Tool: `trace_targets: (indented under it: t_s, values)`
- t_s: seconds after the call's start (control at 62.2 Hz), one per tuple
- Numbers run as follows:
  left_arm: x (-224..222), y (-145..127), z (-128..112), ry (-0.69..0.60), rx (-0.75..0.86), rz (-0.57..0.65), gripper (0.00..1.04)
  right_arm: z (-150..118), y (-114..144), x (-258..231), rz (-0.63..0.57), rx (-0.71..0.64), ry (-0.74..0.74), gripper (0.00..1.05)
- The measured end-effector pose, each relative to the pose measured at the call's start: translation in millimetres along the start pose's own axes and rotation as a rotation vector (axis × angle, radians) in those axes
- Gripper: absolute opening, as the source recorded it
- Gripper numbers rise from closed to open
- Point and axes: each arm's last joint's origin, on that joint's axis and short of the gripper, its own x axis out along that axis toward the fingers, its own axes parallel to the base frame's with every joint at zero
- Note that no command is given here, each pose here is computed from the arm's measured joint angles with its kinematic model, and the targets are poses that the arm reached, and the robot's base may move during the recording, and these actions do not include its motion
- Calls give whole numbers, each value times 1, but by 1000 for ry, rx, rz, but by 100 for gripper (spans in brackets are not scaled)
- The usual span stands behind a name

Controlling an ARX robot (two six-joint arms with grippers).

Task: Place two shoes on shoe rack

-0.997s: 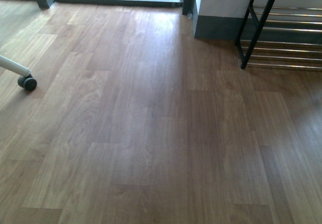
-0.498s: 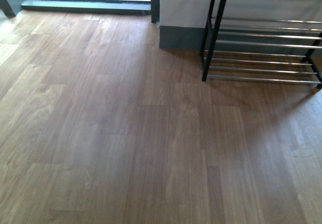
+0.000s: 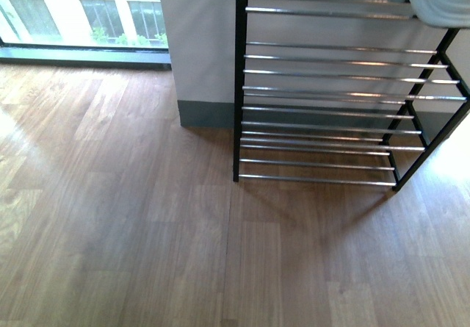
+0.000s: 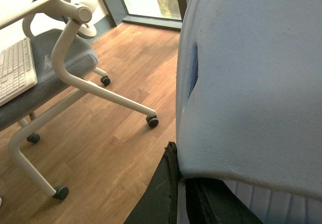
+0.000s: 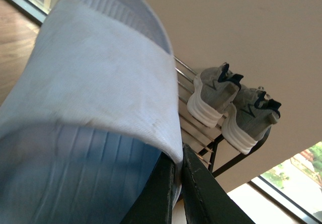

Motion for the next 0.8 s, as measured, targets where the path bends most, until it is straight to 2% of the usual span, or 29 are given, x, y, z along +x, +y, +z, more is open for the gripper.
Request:
trace_targets:
  t_s: [0.804]
  values:
    - [0, 0, 0, -1, -1, 0, 2, 0, 0, 0, 0, 0, 1, 1]
